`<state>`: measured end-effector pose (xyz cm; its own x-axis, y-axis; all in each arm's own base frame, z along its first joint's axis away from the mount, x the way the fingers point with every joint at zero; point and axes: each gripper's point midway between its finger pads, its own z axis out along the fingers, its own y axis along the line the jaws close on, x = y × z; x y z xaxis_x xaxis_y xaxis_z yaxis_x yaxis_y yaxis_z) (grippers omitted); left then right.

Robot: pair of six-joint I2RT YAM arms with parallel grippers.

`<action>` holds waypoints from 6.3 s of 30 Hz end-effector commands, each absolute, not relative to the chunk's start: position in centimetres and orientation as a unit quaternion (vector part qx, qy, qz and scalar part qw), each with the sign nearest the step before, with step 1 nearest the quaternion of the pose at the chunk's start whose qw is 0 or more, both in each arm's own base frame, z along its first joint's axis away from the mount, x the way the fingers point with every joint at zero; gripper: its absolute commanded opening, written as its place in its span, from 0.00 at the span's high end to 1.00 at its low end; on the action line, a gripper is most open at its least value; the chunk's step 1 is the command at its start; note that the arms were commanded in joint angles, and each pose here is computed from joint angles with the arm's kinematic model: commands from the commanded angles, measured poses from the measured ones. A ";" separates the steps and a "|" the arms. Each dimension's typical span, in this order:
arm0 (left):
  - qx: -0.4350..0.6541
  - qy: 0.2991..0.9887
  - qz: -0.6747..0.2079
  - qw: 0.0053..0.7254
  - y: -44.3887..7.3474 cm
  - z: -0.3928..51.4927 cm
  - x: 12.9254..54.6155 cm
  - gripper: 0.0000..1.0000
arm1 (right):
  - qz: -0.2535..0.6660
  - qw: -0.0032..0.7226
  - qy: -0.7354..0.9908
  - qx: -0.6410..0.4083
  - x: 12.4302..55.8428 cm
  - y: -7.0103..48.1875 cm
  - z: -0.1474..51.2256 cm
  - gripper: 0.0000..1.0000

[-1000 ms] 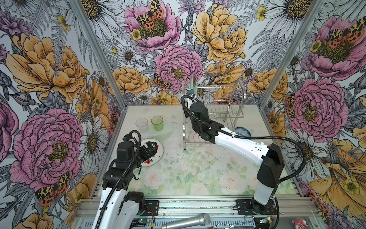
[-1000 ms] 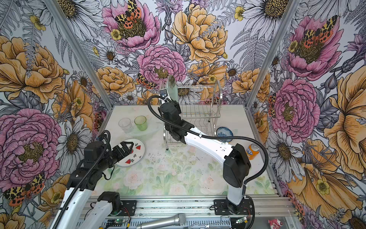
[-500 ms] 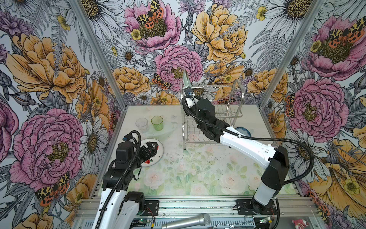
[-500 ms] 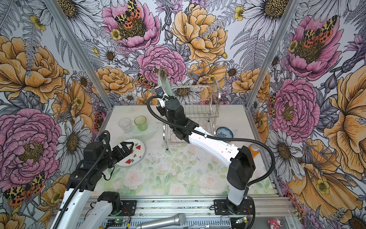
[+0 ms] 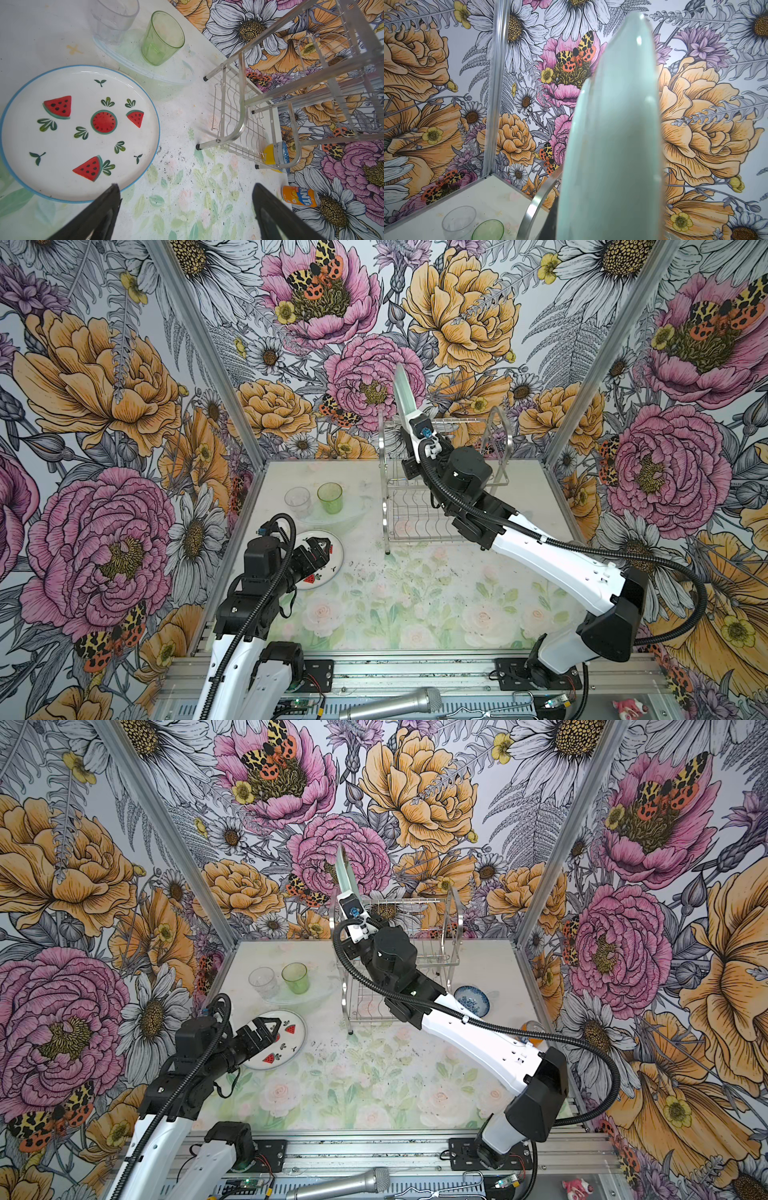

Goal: Unload the mixed dishes from the dish rack
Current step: 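Lift the mint-green plate up out of the rack with the right gripper, then carry the mint-green plate toward the robot, tilting it down toward the table, then move the mint-green plate over the watermelon-print plate stack near the left gripper, then lower the mint-green plate onto the stack and open the right gripper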

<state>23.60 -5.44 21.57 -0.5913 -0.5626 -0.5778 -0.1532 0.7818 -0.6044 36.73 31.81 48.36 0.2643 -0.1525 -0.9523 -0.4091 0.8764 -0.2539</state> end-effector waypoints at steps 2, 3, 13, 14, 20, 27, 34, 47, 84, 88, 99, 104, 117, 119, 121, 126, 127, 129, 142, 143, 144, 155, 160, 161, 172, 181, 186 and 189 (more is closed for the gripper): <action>-0.207 0.847 -0.274 0.405 -5.8 22.8 23.6 0.01 | 0.159 0.802 0.537 -0.208 32.1 29.6 54.2 1.00; -0.207 0.848 -0.276 0.403 -5.9 22.7 23.6 0.01 | 0.166 0.801 0.536 -0.210 31.6 29.5 54.3 1.00; -0.217 0.845 -0.294 0.390 -6.3 22.0 23.1 0.01 | 0.237 0.777 0.517 -0.268 25.0 28.7 53.5 1.00; -0.218 0.845 -0.295 0.390 -6.4 22.1 23.0 0.01 | 0.242 0.774 0.519 -0.271 24.5 28.8 53.3 1.00; -0.222 0.843 -0.294 0.392 -6.3 22.3 23.2 0.01 | 0.266 0.753 0.522 -0.299 21.8 29.2 51.8 1.00; -0.227 0.841 -0.295 0.394 -6.1 22.6 23.3 0.01 | 0.296 0.728 0.519 -0.336 18.6 30.0 50.6 1.00; -0.229 0.835 -0.311 0.392 -6.5 23.2 23.1 0.01 | 0.325 0.710 0.510 -0.361 16.3 31.0 49.5 1.00; -0.234 0.830 -0.326 0.387 -6.8 23.2 22.6 0.01 | 0.363 0.673 0.515 -0.386 14.7 33.6 46.8 1.00; -0.315 0.773 -0.410 0.368 -7.0 27.2 22.4 0.01 | 0.229 0.596 0.670 -0.378 21.3 41.8 30.6 1.00; -0.328 0.766 -0.426 0.353 -7.3 26.9 23.0 0.01 | 0.217 0.593 0.675 -0.383 21.4 42.3 29.6 1.00; -0.338 0.761 -0.437 0.340 -7.5 26.5 23.9 0.01 | 0.186 0.589 0.676 -0.402 21.3 43.1 27.9 1.00; -0.337 0.760 -0.441 0.339 -7.7 26.6 24.2 0.01 | 0.176 0.591 0.670 -0.413 21.0 43.6 27.8 1.00; -0.305 0.768 -0.455 0.332 -8.6 27.5 25.1 0.01 | 0.153 0.593 0.652 -0.448 19.9 46.3 27.6 1.00; -0.303 0.769 -0.457 0.328 -8.8 27.6 25.2 0.01 | 0.148 0.594 0.649 -0.452 19.8 46.5 27.6 1.00; -0.302 0.770 -0.458 0.326 -8.9 27.5 25.2 0.01 | 0.144 0.597 0.646 -0.454 19.8 46.6 27.8 1.00; -0.298 0.772 -0.461 0.322 -9.2 27.3 25.4 0.01 | 0.125 0.604 0.639 -0.459 19.9 47.0 27.9 1.00; -0.297 0.772 -0.462 0.320 -9.3 27.2 25.5 0.01 | 0.120 0.605 0.639 -0.460 19.9 47.0 27.9 1.00; -0.289 0.770 -0.471 0.320 -9.6 27.3 25.6 0.01 | 0.108 0.608 0.635 -0.464 20.0 47.2 27.8 1.00; -0.252 0.773 -0.504 0.290 -11.3 26.7 26.1 0.14 | 0.025 0.617 0.614 -0.491 20.3 48.0 27.5 1.00; -0.251 0.775 -0.504 0.287 -11.3 26.6 26.1 0.18 | 0.023 0.618 0.613 -0.492 20.3 48.0 27.5 1.00; -0.250 0.776 -0.503 0.286 -11.4 26.5 26.1 0.21 | 0.022 0.619 0.611 -0.493 20.2 48.1 27.6 1.00; -0.241 0.776 -0.510 0.283 -11.5 25.6 26.5 0.56 | -0.037 0.620 0.600 -0.505 20.3 48.1 26.9 1.00; -0.236 0.776 -0.514 0.280 -11.6 25.6 26.6 0.72 | -0.041 0.619 0.605 -0.500 20.4 47.9 26.6 0.81; -0.237 0.776 -0.513 0.280 -11.5 25.5 26.6 0.73 | -0.039 0.619 0.608 -0.496 20.4 47.7 26.6 0.80; -0.242 0.778 -0.509 0.277 -11.3 24.6 26.5 0.92 | -0.009 0.621 0.634 -0.462 20.1 45.2 26.7 0.32; -0.257 0.774 -0.500 0.291 -10.5 24.2 26.4 1.00 | 0.001 0.620 0.644 -0.448 20.1 43.9 26.7 0.26; -0.258 0.776 -0.497 0.291 -10.4 24.1 26.6 1.00 | 0.011 0.622 0.652 -0.434 20.5 43.1 27.1 0.20; -0.259 0.777 -0.494 0.290 -10.3 23.8 26.7 1.00 | 0.015 0.624 0.656 -0.424 20.8 42.5 27.4 0.17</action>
